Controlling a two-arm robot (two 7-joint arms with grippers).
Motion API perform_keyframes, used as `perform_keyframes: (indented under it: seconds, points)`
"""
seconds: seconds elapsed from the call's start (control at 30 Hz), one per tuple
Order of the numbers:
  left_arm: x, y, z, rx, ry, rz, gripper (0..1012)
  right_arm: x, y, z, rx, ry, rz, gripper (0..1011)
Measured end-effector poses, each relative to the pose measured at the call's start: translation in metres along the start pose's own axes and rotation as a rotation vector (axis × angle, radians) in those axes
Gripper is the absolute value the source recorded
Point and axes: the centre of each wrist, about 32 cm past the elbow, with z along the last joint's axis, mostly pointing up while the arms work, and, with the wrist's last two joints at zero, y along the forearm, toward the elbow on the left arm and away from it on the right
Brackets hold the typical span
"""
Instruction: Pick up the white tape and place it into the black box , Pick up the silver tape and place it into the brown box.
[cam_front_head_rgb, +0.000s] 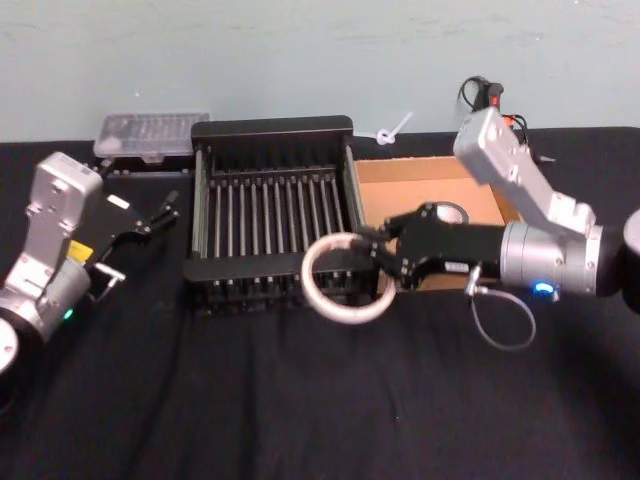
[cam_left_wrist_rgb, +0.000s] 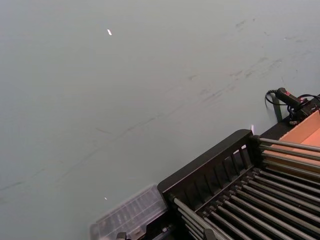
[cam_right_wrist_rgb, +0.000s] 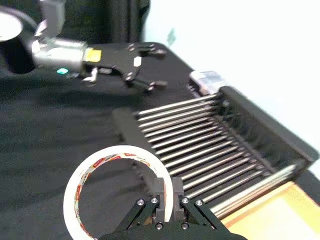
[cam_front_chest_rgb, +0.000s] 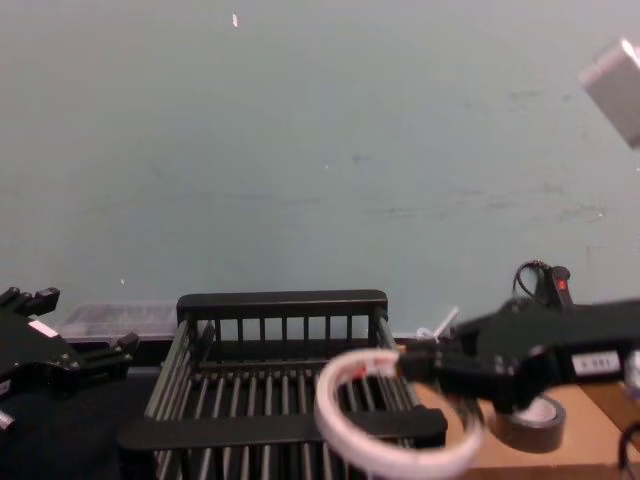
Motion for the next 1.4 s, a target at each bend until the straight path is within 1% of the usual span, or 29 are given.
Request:
perform_keyframes:
  seconds: [0.03,0.07,0.1,0.2,0.23,0.37,0.4,0.47,0.53,0.6,0.63,0.67,0.7,0.77,0.87,1.07,1.2,1.4]
  points:
    - [0.0,0.0,0.0,0.0,0.0,0.0,1001,0.0038,0.001,0.002,0.004,0.006,-0.017,100]
    - [0.0,0.0,0.0,0.0,0.0,0.0,1001,0.0038,0.001,0.002,0.004,0.006,-0.017,99]
    - [0.0,0.0,0.0,0.0,0.0,0.0,1001,0.01,0.004,0.007,0.008,0.02,-0.051,100]
    - [0.0,0.0,0.0,0.0,0.0,0.0,1001,0.016,0.007,0.011,0.009,0.036,-0.078,100]
    - [0.0,0.0,0.0,0.0,0.0,0.0,1001,0.021,0.01,0.014,0.007,0.051,-0.098,99]
    - [0.0,0.0,0.0,0.0,0.0,0.0,1001,0.0295,0.017,0.018,-0.001,0.077,-0.124,99]
    - [0.0,0.0,0.0,0.0,0.0,0.0,1001,0.034,0.02,0.02,-0.005,0.088,-0.135,100]
    - [0.0,0.0,0.0,0.0,0.0,0.0,1002,0.0378,0.024,0.021,-0.01,0.098,-0.141,99]
    - [0.0,0.0,0.0,0.0,0.0,0.0,1001,0.0457,0.033,0.023,-0.02,0.116,-0.151,100]
    - [0.0,0.0,0.0,0.0,0.0,0.0,1001,0.0495,0.038,0.024,-0.027,0.124,-0.156,100]
    - [0.0,0.0,0.0,0.0,0.0,0.0,1001,0.0527,0.042,0.024,-0.032,0.129,-0.158,100]
    - [0.0,0.0,0.0,0.0,0.0,0.0,1001,0.0527,0.042,0.024,-0.032,0.129,-0.158,100]
    - [0.0,0.0,0.0,0.0,0.0,0.0,1001,0.0564,0.047,0.025,-0.038,0.134,-0.161,100]
    - [0.0,0.0,0.0,0.0,0.0,0.0,1001,0.0599,0.053,0.025,-0.046,0.139,-0.164,99]
    - [0.0,0.0,0.0,0.0,0.0,0.0,1001,0.0678,0.067,0.027,-0.062,0.146,-0.17,100]
    - [0.0,0.0,0.0,0.0,0.0,0.0,1001,0.0745,0.084,0.027,-0.081,0.15,-0.177,100]
    - [0.0,0.0,0.0,0.0,0.0,0.0,1001,0.076,0.094,0.026,-0.096,0.149,-0.181,99]
    - [0.0,0.0,0.0,0.0,0.0,0.0,1001,0.0758,0.101,0.024,-0.111,0.147,-0.19,99]
